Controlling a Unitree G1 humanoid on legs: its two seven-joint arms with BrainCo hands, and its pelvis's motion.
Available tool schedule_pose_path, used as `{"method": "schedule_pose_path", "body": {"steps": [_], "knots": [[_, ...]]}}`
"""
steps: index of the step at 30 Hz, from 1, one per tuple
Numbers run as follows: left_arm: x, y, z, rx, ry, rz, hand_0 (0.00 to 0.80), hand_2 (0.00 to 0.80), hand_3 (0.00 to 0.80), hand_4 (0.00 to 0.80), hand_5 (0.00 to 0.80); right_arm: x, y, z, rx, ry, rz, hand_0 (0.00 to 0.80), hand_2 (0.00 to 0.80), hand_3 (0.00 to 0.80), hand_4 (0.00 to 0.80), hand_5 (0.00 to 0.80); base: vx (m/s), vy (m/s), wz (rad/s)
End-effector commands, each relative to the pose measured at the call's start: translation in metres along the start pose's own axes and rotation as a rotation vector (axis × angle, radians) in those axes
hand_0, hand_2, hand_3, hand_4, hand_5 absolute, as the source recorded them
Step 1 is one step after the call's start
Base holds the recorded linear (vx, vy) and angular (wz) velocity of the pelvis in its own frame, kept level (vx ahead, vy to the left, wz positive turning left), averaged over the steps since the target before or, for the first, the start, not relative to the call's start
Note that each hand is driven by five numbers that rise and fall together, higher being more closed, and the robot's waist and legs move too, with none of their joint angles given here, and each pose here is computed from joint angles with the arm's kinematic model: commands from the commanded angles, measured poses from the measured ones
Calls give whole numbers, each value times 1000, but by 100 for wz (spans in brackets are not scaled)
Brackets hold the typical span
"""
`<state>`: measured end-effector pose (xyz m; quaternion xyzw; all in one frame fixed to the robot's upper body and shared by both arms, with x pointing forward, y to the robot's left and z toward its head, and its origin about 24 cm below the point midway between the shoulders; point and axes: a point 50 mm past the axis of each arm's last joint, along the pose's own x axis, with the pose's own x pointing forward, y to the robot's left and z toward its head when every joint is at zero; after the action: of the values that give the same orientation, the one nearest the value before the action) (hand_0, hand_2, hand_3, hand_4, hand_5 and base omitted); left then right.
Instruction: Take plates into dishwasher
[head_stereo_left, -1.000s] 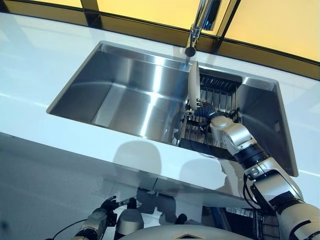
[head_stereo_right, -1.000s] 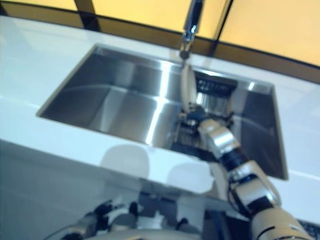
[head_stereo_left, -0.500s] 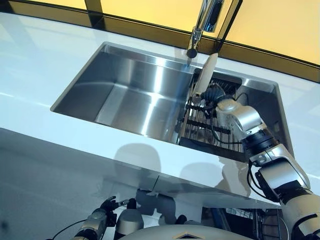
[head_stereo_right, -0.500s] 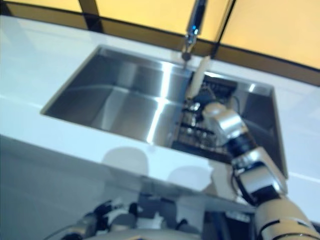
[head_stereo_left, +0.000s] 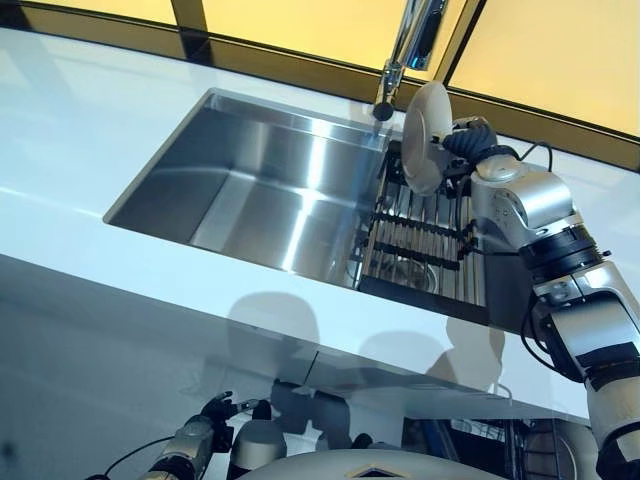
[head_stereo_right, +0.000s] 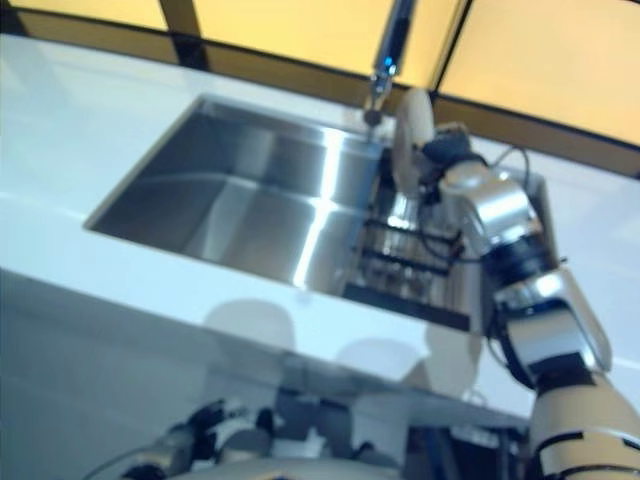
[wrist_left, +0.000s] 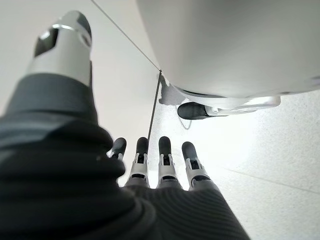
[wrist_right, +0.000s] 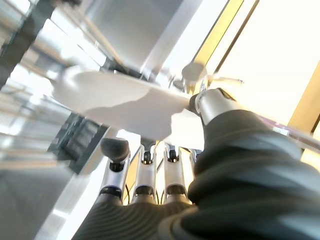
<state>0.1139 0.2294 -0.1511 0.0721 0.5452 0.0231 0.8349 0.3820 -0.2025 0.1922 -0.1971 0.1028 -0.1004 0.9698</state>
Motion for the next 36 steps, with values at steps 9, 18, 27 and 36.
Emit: {"method": "schedule_pose_path", "body": {"steps": [9, 18, 27, 36], "knots": [[3, 0, 16, 184, -27, -38, 0, 0, 0, 0, 0, -6, -69, 42, -74, -169, -130, 800, 800, 800, 800, 800, 1, -26, -17], [2, 8, 18, 217, -28, -36, 0, 0, 0, 0, 0, -15, -104, 43, -99, -189, -170, 800, 800, 800, 800, 800, 4, -27, -22], [1, 15, 14, 225, -21, -27, 0, 0, 0, 0, 0, -28, -144, 45, -173, -207, -196, 800, 800, 800, 800, 800, 3, -11, -10], [1, 19, 10, 204, -19, -12, 0, 0, 0, 0, 0, -42, -183, 21, -201, -134, -217, 800, 800, 800, 800, 800, -10, -9, -12]]}}
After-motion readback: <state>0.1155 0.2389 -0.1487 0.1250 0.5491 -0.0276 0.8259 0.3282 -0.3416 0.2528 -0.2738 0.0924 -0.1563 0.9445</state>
